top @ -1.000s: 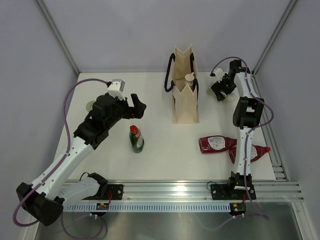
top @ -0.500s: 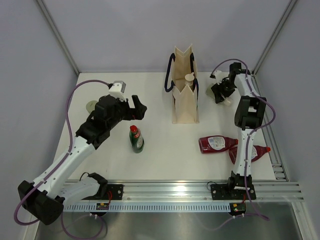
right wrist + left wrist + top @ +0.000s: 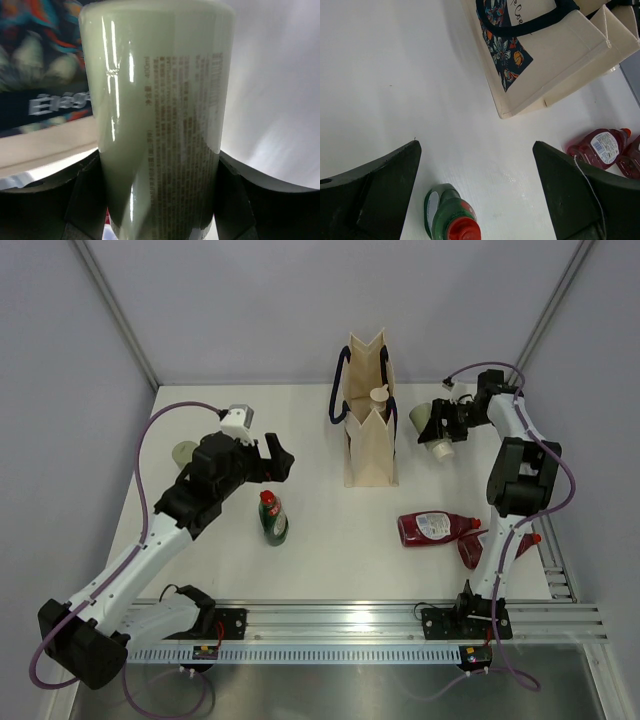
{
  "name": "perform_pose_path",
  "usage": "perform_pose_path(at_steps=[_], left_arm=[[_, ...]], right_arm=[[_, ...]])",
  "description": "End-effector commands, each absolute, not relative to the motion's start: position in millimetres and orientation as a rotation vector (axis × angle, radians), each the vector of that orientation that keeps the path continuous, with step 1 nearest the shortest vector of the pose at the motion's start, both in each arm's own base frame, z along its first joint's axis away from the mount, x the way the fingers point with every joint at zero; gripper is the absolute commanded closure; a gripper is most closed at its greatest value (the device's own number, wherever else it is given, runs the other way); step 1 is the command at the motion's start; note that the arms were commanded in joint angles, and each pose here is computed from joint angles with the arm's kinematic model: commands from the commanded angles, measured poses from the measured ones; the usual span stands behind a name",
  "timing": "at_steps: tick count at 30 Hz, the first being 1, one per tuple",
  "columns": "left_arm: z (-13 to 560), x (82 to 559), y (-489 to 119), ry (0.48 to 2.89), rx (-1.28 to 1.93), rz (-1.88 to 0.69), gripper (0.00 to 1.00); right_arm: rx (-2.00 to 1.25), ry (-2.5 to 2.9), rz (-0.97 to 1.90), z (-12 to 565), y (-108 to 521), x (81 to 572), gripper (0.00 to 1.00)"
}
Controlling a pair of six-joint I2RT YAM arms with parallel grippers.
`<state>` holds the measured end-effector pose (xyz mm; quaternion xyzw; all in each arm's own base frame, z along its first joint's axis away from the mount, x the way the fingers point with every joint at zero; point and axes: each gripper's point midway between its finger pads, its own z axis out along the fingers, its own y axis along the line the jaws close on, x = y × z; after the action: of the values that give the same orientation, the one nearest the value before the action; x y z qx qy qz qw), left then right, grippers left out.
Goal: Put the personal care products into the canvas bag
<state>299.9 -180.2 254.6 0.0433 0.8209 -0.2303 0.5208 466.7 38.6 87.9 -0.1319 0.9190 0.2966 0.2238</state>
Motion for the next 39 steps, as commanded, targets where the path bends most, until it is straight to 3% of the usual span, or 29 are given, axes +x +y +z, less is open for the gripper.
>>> perform_pose_path(at_steps=[1,11,16,23,27,30,39], left_arm=[[272.3,300.3,-176.9,1.889,0.092,-0.568,0.01],[267.2,288.8,-160.2,1.902,0.051,-0.521,0.01],[267.0,290.3,-160.9,1.904,0.045,-0.522,0.01],[267.6,286.6,-157.5,1.904,0.014,-0.53,0.01],[260.6,280.8,-152.1,1.897,-0.035,-0.541,0.01],[256.8,277.5,-147.4,1.896,-0.053,-0.532,0.01],[248.0,274.7,-137.4,1.901,-0.06,-0.481,0.01]], right_arm=[[-0.225,2.269,1.07,185.0,66.0,472.6,1.0],[-0.234,1.971,0.939,356.9,74.5,458.5,1.0],[-0.305,1.975,0.926,373.6,148.0,457.3,1.0],[-0.13,1.843,0.745,411.5,206.3,503.7,1.0],[-0.024,1.813,0.694,407.6,217.9,530.8,1.0],[0.081,1.876,0.658,372.0,216.6,554.4,1.0],[0.089,1.956,0.539,320.1,201.8,552.9,1.0]])
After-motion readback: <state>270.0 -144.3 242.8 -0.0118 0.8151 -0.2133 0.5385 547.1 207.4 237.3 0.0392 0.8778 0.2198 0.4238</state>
